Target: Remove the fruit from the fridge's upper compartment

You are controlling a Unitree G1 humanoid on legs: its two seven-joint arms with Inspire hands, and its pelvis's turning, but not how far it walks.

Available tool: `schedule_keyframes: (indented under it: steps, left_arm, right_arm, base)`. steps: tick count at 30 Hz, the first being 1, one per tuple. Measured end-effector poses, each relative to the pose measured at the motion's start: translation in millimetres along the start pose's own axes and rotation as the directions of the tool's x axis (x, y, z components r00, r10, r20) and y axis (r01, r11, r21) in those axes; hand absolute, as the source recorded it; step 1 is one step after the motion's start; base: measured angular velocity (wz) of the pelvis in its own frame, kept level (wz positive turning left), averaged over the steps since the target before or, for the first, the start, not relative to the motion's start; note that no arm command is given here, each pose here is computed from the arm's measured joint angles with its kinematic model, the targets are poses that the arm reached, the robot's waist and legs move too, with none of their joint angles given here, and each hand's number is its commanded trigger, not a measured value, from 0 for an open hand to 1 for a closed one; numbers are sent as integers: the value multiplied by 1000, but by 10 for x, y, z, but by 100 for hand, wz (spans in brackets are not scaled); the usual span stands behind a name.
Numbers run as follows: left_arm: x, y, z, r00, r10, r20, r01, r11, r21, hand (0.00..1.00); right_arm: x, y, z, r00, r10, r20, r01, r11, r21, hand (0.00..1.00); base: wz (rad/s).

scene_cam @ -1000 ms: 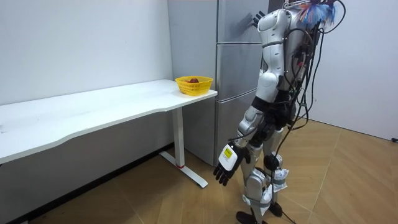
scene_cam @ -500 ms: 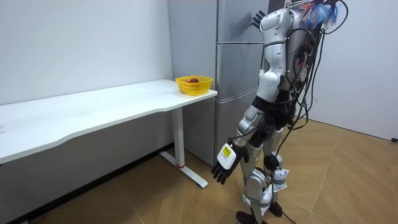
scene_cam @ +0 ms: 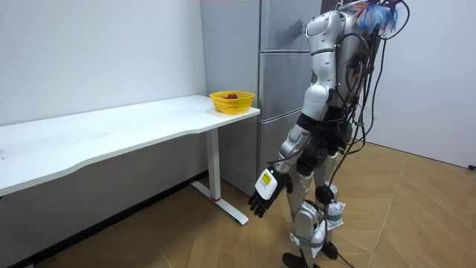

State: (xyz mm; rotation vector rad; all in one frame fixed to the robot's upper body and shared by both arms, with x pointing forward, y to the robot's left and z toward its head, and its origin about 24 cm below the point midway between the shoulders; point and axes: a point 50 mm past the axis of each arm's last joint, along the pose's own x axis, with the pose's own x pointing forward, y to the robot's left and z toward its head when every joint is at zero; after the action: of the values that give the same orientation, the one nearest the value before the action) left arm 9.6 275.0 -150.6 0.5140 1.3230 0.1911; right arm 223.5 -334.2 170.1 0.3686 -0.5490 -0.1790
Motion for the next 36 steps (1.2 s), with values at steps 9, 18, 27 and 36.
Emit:
schedule_keyframes:
  steps: [9,18,27,36]
  left_arm:
    - [9,34,44,999,44,10,-44,999,-1,0]
    - [21,38,119,997,74,23,-75,997,22,0]
    - [15,-76,151,999,40,29,-41,998,39,0]
    - [4,-126,121,1000,11,25,-12,999,46,0]
  right_arm:
    - [-342,-476,-148,921,-379,-93,331,884,-329,0]
    - [-984,-985,-553,634,-766,-106,572,556,-603,0]
    - [-1992,-1047,-1317,299,-883,-362,476,467,-745,0]
    - [-2666,-1030,-1571,103,-878,-467,193,478,-857,0]
  base:
    - [-3]
    - [-6]
    - [-1]
    - [3]
